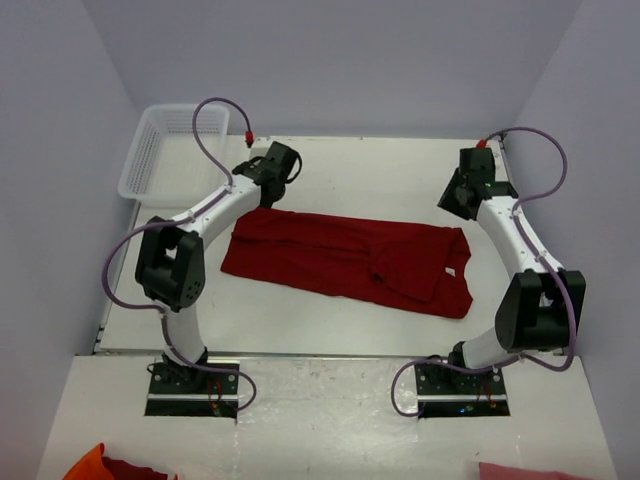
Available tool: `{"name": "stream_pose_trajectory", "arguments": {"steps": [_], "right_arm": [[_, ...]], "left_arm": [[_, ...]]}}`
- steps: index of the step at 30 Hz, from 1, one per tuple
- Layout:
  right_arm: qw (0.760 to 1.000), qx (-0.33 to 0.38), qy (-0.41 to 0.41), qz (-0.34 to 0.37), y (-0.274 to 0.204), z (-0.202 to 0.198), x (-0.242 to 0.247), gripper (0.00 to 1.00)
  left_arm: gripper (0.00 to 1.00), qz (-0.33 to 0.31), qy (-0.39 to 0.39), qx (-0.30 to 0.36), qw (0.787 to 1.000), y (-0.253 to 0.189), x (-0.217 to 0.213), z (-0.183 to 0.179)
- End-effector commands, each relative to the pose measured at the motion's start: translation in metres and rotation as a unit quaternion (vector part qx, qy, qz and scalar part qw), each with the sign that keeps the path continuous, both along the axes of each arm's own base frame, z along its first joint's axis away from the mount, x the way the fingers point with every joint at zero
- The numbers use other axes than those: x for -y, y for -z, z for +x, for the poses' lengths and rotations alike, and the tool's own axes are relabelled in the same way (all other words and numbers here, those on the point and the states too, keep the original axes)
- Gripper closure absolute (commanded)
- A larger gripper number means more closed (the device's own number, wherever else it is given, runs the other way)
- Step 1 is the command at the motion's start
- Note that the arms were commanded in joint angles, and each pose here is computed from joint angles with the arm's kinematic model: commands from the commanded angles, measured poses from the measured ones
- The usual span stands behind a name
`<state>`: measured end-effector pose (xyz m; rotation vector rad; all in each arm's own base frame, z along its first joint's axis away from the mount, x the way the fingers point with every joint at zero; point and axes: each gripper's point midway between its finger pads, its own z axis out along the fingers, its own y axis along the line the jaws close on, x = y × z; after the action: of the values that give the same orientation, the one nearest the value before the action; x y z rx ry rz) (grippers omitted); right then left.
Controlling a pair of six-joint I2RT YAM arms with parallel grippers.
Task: Fold and stack the t-shirts
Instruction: Fold the other side of the tshirt into a rectangle
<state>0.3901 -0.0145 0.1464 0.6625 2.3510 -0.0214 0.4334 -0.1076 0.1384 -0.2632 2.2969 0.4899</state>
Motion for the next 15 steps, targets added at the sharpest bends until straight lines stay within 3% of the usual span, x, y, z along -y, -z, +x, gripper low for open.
{"name": "stream_pose_trajectory", "arguments": {"steps": [1,2,5,15], "right_arm": [[0.999,0.022,-0.044,0.000,-0.016,-0.012,-0.029,0.65],[0.998,0.025,-0.050,0.002,-0.018,-0.015,-0.035,0.76],[0.996,0.043,-0.072,0.016,-0.026,-0.028,-0.050,0.93],[0.993,0.055,-0.099,0.015,-0.026,-0.058,-0.061,0.95]], "left_arm": [[0.93,-0.024,-0.005,-0.001,1.000,-0.003,-0.008,-0.016],[1.00,-0.032,0.001,-0.012,0.999,0.006,-0.007,-0.023],[1.00,-0.051,0.010,-0.019,0.998,0.014,-0.002,-0.029],[1.00,-0.073,0.018,-0.066,0.995,0.052,0.007,-0.027]]}}
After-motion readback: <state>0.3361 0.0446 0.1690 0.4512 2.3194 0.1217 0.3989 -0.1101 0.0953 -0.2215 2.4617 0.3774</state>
